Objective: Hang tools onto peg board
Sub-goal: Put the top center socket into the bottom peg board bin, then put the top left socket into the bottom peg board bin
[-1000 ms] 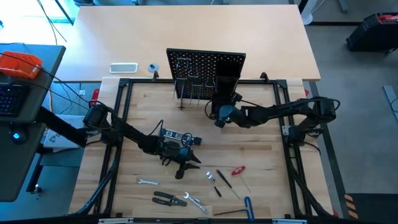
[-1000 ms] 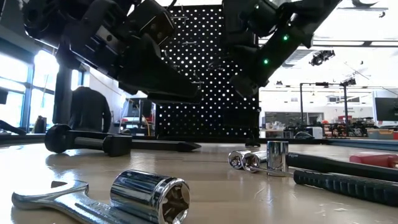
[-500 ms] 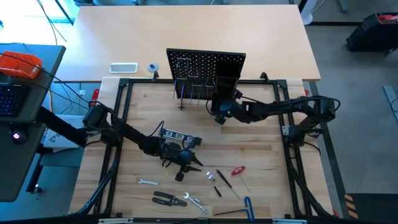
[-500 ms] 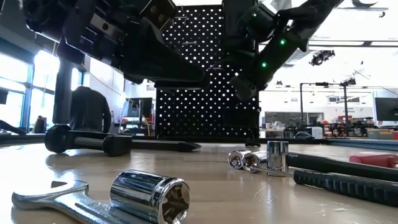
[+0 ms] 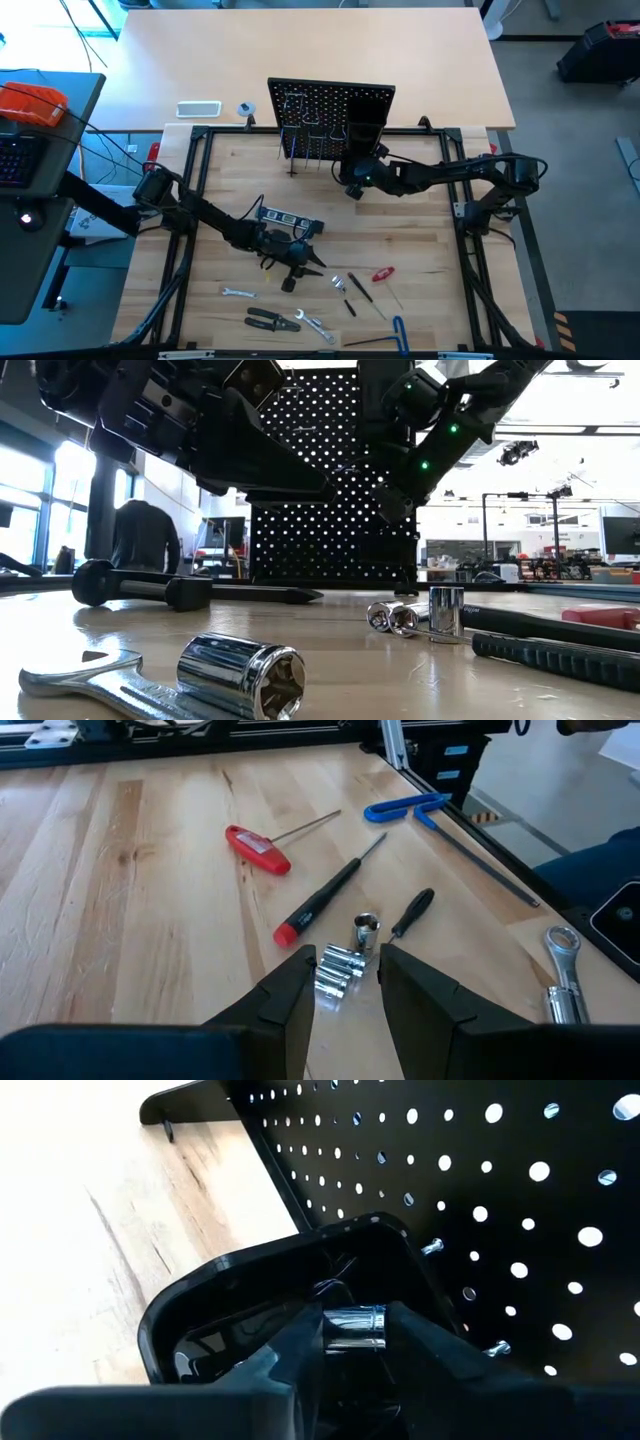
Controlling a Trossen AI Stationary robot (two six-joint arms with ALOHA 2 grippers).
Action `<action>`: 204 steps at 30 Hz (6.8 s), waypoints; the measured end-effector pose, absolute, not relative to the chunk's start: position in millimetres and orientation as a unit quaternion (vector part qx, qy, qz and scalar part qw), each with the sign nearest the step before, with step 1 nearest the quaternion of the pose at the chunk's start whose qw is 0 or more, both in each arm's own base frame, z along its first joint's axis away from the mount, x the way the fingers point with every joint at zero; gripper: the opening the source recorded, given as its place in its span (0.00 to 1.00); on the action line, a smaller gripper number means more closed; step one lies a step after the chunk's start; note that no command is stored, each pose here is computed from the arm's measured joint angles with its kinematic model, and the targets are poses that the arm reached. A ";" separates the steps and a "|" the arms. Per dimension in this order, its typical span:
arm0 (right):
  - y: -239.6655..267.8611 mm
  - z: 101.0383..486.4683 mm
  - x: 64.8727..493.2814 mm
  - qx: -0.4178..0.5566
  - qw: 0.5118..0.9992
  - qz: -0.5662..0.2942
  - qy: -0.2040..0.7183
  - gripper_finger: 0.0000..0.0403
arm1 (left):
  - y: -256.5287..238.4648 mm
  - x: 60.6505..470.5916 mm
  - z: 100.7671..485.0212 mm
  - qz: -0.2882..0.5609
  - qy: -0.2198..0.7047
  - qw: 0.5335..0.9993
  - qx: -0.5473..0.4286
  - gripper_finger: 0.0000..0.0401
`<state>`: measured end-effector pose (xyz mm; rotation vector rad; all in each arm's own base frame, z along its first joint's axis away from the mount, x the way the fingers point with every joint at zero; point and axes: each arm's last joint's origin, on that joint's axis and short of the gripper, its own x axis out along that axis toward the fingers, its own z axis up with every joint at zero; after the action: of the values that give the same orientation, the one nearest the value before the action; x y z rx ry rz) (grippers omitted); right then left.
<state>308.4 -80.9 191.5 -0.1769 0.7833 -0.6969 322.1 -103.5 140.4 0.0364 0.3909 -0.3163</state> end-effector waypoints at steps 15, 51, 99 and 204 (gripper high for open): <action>-78.2 192.1 309.4 -0.087 0.863 -0.335 0.369 0.45 | -100.7 322.3 138.8 -0.141 0.210 0.967 -0.028 0.26; 72.8 190.9 301.9 -0.208 0.885 -0.247 0.336 0.45 | -133.6 385.3 119.0 -0.050 0.345 0.933 -0.085 0.26; 77.0 191.2 300.6 -0.205 0.886 -0.253 0.329 0.45 | -136.7 381.8 108.4 -0.005 0.362 0.926 -0.106 0.26; 152.6 282.8 277.0 -0.459 0.842 -0.256 0.119 0.45 | -33.0 349.3 273.9 -0.116 -0.118 0.976 -0.139 0.13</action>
<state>277.0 152.6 282.8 -0.9690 0.2514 -0.5417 349.3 -33.0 273.9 -0.2801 -0.2382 -0.2346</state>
